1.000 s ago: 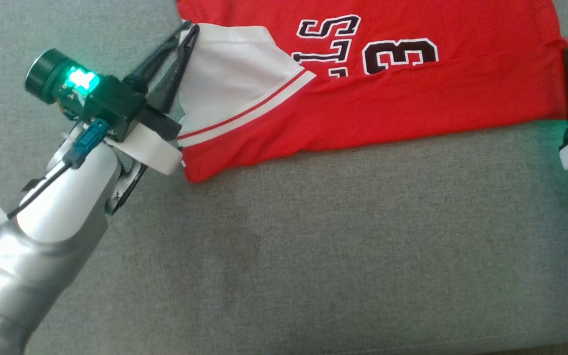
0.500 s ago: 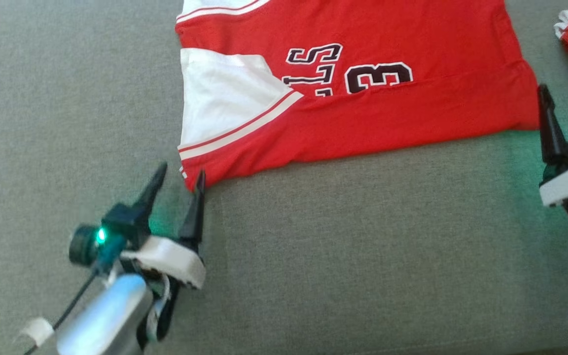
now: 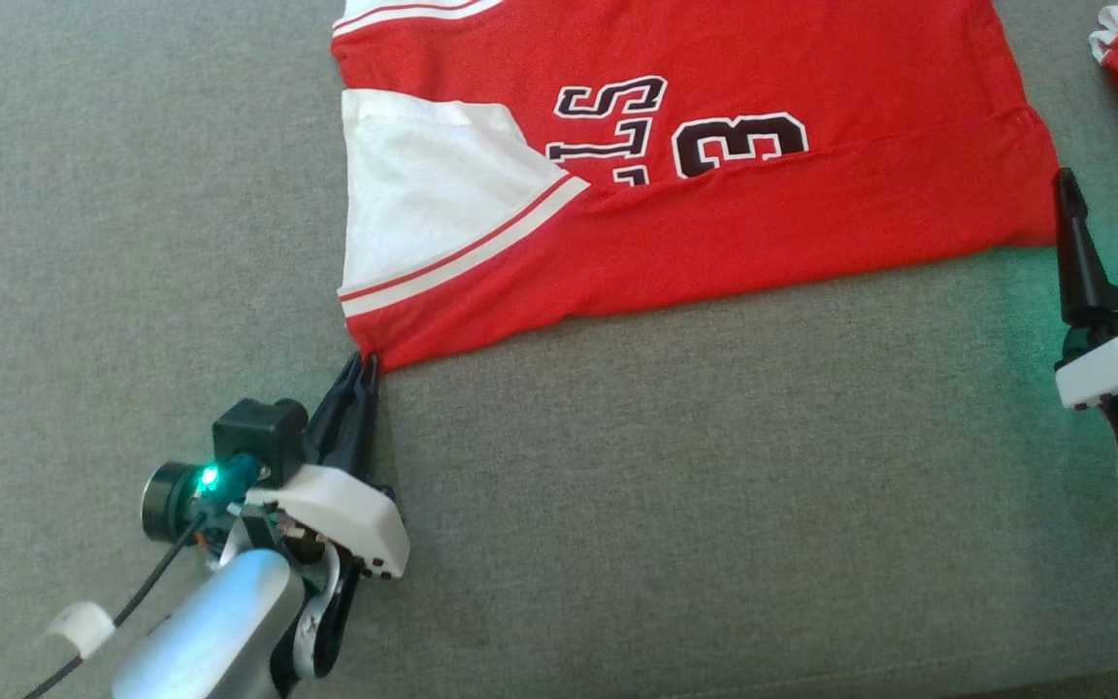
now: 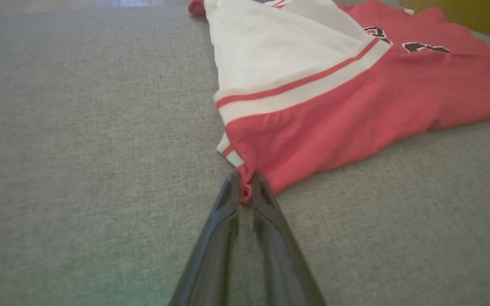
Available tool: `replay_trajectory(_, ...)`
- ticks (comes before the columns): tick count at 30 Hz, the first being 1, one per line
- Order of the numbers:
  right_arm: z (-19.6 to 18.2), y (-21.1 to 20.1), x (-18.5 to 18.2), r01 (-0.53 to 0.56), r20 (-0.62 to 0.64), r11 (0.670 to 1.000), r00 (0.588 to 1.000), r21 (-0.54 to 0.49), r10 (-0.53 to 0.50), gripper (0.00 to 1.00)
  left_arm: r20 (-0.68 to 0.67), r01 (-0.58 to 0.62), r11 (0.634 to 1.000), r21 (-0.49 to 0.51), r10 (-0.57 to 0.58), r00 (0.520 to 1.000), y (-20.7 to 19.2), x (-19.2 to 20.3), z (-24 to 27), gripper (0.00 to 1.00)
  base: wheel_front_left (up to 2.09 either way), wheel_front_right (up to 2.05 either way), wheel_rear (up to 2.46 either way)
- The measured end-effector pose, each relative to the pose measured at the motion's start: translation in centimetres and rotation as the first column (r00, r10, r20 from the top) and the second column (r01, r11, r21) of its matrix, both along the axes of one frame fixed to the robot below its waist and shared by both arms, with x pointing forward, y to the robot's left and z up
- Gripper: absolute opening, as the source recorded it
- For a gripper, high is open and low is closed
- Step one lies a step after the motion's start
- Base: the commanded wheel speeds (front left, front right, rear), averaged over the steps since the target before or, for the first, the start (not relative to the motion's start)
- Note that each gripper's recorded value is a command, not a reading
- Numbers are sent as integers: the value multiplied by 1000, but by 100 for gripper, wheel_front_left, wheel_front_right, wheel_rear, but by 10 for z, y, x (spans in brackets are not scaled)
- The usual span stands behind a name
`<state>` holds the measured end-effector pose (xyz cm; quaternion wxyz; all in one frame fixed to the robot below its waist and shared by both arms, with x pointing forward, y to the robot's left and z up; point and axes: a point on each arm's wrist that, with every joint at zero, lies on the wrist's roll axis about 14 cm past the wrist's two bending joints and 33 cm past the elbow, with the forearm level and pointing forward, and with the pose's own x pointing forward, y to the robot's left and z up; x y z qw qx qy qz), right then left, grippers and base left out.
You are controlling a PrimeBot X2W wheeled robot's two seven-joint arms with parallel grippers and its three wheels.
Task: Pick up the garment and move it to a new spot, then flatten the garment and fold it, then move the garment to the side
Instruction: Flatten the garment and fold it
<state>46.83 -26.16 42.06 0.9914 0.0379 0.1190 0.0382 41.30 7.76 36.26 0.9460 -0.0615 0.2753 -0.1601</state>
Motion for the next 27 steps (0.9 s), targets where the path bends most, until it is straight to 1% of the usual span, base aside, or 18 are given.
replay_trajectory(1, -2, 0, -1, 1, -6, 1000, 1000, 0, -1, 100, -3, 3, 1000, -1, -3, 1000, -1, 1, 0, 0, 0, 0, 0)
replay_trajectory(7, -25, -5, -12, 32, -90, 999, 995, 17, -30, 100, -5, 2, 1000, -10, -2, 1000, -2, 1, 2, 0, 0, 0, 0)
replay_trajectory(12, -46, -14, -20, 75, -193, 997, 979, 25, -69, 100, 22, -9, 1000, -12, 9, 1000, 4, 3, 9, 0, 0, 0, 0)
replay_trajectory(18, -59, -18, -15, 99, -260, 995, 962, 28, -88, 100, 35, -22, 1000, -9, 22, 999, 11, 5, 12, 0, 0, 0, 0)
replay_trajectory(24, -68, -11, -10, 92, -310, 995, 948, 45, -74, 100, 51, -30, 999, -16, 31, 998, 13, 6, 16, 0, 0, 0, 0)
replay_trajectory(25, -69, -9, -9, 86, -319, 995, 945, 47, -67, 59, 51, -32, 999, -16, 32, 998, 14, 6, 17, 0, 0, 0, 0)
replay_trajectory(26, -70, -7, -9, 82, -328, 995, 943, 52, -61, 31, 51, -33, 999, -15, 34, 998, 14, 6, 17, 0, 0, 0, 0)
replay_trajectory(27, -71, -5, -8, 76, -336, 996, 940, 56, -53, 0, 53, -35, 999, -15, 36, 998, 15, 6, 17, 0, 0, 0, 0)
